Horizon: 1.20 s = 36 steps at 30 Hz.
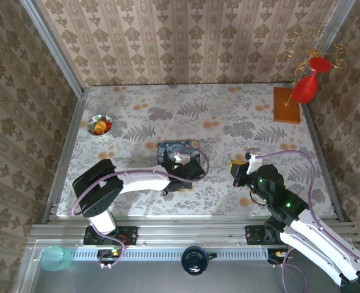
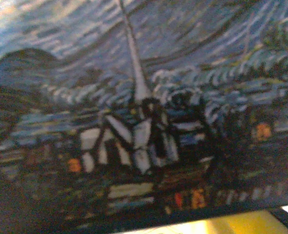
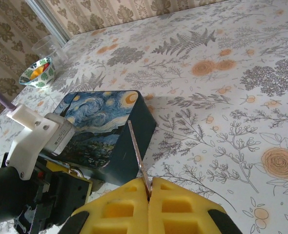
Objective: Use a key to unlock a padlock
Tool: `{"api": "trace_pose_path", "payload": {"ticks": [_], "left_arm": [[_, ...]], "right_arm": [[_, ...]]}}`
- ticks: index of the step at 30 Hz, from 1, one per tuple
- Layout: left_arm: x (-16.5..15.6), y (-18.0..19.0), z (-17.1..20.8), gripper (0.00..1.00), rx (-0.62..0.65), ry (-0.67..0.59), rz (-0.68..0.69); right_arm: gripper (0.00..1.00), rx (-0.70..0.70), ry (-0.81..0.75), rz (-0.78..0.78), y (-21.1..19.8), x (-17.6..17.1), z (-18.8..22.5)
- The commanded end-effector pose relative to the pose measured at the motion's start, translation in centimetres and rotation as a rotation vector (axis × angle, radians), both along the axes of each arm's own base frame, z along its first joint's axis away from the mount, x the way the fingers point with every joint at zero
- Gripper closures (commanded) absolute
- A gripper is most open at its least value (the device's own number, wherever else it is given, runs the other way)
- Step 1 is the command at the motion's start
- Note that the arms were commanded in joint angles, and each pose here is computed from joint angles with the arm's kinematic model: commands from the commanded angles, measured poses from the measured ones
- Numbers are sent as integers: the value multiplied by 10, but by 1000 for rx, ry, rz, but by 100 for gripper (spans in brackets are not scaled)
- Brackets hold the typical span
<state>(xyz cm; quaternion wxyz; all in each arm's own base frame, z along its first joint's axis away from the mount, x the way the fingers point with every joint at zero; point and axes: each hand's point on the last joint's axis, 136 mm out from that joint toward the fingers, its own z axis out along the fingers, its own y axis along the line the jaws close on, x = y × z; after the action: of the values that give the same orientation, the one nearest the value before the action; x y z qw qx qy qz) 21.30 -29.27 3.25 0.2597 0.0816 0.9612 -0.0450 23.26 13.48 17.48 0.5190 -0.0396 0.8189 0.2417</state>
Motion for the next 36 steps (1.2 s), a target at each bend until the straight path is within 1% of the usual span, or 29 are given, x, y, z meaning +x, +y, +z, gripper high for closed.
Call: {"api": "trace_pose_path", "payload": {"ticks": [1, 4, 7, 10, 12, 14, 15, 19, 22, 27, 31, 34, 36], "left_arm": [[-3, -14, 9, 51, -102, -32, -37], [-7, -19, 24, 42, -216, -107, -93], [-11, -10, 34, 40, -321, -163, -112], [-15, 0, 35, 35, -342, -217, -180], [-14, 4, 31, 35, -374, -220, -213], [-14, 1, 31, 35, -478, -233, -258], [-13, 2, 31, 35, -504, -239, -262], [-8, 9, 24, 36, -514, -247, -282], [-4, 10, 21, 37, -540, -242, -288], [5, 6, 13, 37, -555, -244, -284], [16, 3, 7, 42, -586, -247, -259], [23, 0, 10, 48, -646, -268, -228], [26, -4, 8, 52, -663, -269, -219]], "right_arm": [[100, -5, 6, -42, -7, 3, -6], [100, -8, 15, -44, -7, 4, -8], [100, -8, 22, -46, -7, 4, -9], [100, 2, 25, -43, -6, 4, -8], [100, 13, 23, -36, -4, 4, -6], [100, 25, 26, -17, 0, 4, -4], [100, 30, 31, -6, 3, 3, -3], [100, 60, 70, 40, 14, 2, -5], [100, 76, 102, 88, 25, -1, -10], [100, 91, 129, 126, 38, -4, -15], [100, 106, 137, 160, 48, -9, -12], [100, 126, 170, 170, 55, -12, -16], [100, 134, 206, 173, 60, -13, -24]]}}
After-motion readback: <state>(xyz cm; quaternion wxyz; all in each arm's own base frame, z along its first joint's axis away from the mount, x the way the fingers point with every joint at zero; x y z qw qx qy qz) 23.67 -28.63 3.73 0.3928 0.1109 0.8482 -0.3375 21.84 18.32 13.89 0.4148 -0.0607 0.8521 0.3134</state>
